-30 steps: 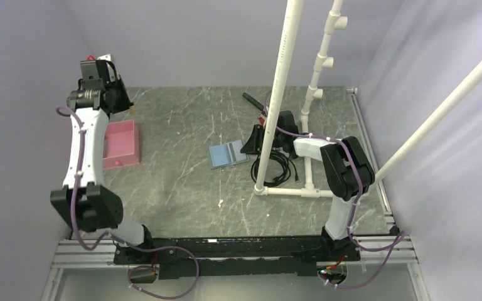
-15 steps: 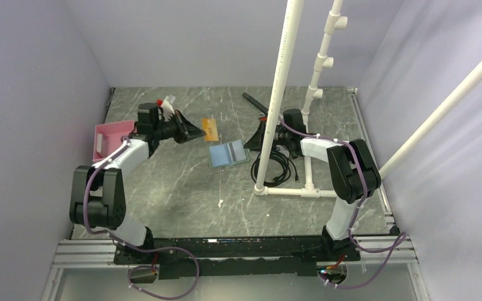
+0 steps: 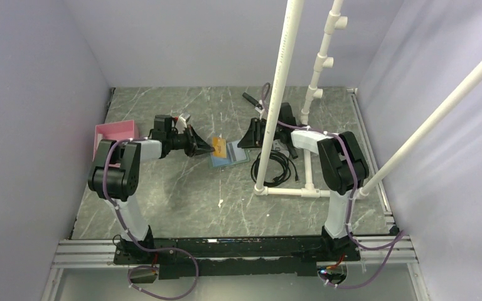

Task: Put the credit cards into the card holder
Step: Insert the credit card into the card holder.

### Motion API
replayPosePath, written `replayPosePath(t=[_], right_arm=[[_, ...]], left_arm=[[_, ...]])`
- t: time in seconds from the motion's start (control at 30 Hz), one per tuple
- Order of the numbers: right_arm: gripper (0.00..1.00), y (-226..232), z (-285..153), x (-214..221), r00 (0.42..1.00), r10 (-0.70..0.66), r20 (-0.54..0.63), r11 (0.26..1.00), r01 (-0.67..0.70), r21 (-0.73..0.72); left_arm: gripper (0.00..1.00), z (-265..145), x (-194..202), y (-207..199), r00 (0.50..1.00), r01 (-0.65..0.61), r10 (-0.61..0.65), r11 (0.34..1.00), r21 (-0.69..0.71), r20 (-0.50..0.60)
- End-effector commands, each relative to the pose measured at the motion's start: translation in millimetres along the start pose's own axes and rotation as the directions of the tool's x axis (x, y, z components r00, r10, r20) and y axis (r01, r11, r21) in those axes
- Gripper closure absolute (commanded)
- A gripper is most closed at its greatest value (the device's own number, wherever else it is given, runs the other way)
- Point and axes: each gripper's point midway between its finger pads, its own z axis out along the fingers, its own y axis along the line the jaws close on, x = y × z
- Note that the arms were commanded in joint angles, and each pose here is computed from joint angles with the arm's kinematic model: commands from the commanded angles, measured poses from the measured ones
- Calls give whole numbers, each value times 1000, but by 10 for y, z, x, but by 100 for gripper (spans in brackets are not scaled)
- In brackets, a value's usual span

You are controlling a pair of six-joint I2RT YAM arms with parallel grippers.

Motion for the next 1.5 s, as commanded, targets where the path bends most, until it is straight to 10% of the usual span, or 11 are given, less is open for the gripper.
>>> replayPosePath(t=[0.0, 1.47], right_arm=[[66, -3, 123, -80, 999, -27, -23, 999, 26, -25], [79, -577, 388, 145, 994, 75, -79, 990, -65, 125]], left_arm=[[100, 90, 62, -59, 997, -39, 41, 999, 25, -70], [100, 553, 173, 476, 989, 79, -86, 995, -57, -121]])
